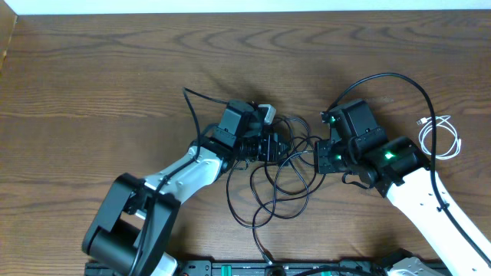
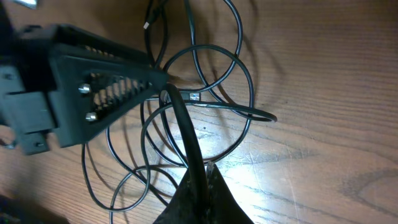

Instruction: Untangle cables

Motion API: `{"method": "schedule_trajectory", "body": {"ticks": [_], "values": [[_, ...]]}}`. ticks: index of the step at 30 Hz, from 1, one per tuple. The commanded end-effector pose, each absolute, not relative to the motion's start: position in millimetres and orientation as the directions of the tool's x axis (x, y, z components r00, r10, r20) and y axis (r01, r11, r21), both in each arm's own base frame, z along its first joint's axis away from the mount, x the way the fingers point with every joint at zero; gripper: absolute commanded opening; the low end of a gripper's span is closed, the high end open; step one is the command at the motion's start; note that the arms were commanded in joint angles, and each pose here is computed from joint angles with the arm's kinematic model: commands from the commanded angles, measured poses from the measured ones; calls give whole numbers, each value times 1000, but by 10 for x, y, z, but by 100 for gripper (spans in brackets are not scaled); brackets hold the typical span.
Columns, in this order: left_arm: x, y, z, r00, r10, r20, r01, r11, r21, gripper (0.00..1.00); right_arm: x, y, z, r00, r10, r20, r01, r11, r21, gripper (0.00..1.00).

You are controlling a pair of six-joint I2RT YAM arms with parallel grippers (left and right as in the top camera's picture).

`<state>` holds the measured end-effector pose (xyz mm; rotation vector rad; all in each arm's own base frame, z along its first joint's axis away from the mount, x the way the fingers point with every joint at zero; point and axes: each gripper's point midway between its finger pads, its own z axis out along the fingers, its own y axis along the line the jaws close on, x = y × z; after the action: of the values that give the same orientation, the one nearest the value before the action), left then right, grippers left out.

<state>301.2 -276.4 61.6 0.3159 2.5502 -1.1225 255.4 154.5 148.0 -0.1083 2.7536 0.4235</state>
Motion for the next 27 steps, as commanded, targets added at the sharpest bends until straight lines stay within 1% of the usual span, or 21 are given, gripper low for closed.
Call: {"method": "schedule_trajectory", "body": {"ticks": [1,4,12,16,19,22,23,25,27], "values": [[2938,-2832,528,-932,92,-350,323,645,-692,54,2557,1552,1490,-933,-30,-358,-138,950,281,1],[2934,-2846,523,-931,94,-351,327,643,-692,54,2558,1553,1490,-933,-30,-358,-138,950,281,1],[3018,-2914,634,-909,84,-408,371,610,-700,54,2558,1553,1490,-933,-30,-358,-138,950,281,1],[3011,-2922,629,-909,87,-408,373,611,-699,54,2558,1553,1490,-933,-30,-358,-138,950,281,1],[2992,-2947,597,-906,93,-412,375,626,-683,54,2557,1553,1490,-933,-30,-358,-138,950,281,1],[2970,-2970,529,-901,101,-423,377,666,-644,54,2557,1553,1490,-933,-30,-358,-138,950,281,1],[2957,-2981,513,-899,105,-425,379,675,-633,53,2557,1554,1490,-933,-30,-358,-138,950,282,1],[2908,-3028,498,-896,120,-428,389,678,-624,43,2544,1573,1493,-935,-32,-352,-142,946,293,1],[2861,-3076,494,-892,135,-431,401,675,-619,38,2540,1580,1494,-936,-32,-351,-144,944,296,1]]}}
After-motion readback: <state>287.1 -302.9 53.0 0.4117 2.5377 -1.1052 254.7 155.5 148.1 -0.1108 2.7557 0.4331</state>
